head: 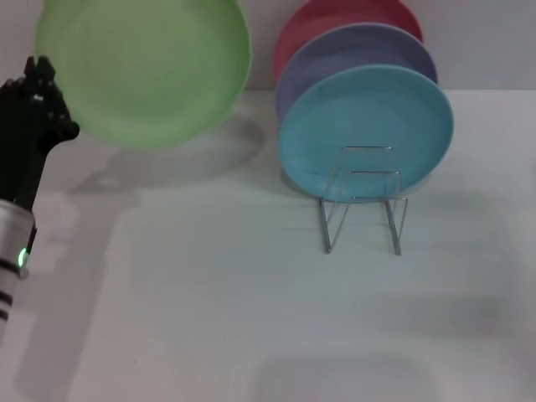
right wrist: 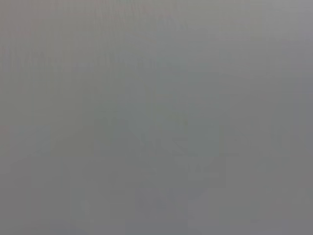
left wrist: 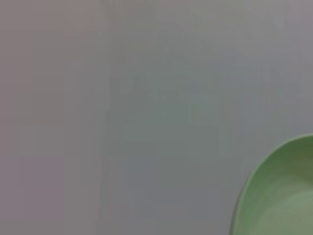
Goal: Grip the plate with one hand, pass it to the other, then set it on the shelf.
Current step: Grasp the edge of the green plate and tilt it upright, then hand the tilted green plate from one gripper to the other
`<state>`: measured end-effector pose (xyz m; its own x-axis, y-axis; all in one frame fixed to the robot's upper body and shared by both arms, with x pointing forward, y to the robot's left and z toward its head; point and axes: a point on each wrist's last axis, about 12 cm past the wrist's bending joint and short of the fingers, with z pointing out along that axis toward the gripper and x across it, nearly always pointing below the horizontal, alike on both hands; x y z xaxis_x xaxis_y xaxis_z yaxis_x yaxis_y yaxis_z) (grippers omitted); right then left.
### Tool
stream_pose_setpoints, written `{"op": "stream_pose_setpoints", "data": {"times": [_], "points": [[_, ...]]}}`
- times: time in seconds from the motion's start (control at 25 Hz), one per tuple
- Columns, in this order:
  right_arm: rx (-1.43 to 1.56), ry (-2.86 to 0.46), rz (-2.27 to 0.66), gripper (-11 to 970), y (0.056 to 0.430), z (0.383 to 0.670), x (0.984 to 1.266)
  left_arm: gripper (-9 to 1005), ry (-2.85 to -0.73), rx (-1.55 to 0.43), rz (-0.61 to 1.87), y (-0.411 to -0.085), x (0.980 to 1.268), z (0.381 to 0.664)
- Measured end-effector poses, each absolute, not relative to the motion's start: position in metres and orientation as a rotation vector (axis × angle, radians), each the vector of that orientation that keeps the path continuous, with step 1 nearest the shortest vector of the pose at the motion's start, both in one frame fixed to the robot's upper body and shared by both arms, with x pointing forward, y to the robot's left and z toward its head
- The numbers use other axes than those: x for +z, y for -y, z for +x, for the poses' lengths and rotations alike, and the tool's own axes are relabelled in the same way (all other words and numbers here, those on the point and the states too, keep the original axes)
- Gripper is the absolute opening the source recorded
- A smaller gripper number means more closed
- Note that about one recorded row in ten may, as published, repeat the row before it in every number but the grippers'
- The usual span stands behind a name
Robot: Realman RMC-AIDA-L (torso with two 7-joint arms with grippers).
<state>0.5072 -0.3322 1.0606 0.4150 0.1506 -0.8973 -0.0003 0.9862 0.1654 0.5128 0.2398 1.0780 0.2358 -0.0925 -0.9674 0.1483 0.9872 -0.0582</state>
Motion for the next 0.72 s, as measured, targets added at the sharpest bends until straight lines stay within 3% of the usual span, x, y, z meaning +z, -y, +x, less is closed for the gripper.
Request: {"op": "stream_pose_setpoints", "data": {"times": [0.72], "points": [[0.326, -1.151, -0.060, 539, 0.301, 0.467, 1.048, 32, -1.346, -0.235, 0.087, -0.239, 1.044, 0.473]]}}
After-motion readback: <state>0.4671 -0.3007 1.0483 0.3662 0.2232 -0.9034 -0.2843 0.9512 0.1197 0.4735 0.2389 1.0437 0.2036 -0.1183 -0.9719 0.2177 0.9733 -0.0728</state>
